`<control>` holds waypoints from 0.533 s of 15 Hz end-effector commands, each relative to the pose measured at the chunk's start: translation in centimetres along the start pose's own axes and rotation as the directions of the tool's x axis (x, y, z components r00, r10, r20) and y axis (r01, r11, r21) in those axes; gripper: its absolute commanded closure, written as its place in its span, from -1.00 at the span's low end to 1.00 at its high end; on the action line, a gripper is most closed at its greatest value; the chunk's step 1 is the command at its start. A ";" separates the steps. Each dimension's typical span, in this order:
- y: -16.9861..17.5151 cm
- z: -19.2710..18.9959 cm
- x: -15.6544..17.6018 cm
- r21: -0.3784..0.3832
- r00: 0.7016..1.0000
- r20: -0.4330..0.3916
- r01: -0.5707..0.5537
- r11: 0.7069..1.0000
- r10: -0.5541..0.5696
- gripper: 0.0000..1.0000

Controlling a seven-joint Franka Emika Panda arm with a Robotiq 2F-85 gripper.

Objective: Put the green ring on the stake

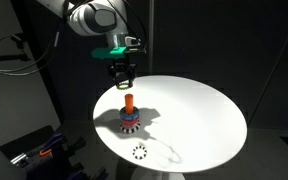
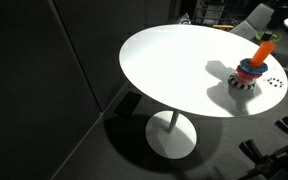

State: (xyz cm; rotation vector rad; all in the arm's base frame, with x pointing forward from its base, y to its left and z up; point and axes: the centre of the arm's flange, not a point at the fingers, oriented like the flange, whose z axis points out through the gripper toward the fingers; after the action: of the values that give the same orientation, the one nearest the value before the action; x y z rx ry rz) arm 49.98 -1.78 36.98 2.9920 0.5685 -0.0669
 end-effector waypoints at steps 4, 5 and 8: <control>1.4 1.5 -1.7 -0.033 1.000 -0.001 -0.005 0.999 0.005 0.03; 1.6 1.7 -1.8 -0.034 1.000 0.000 -0.005 0.999 0.005 0.03; 2.0 2.5 -2.1 -0.027 1.000 0.009 -0.010 1.000 0.010 0.03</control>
State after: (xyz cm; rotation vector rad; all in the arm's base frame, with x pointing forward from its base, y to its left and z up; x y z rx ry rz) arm 49.07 -3.75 35.26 2.9798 0.5419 -0.0817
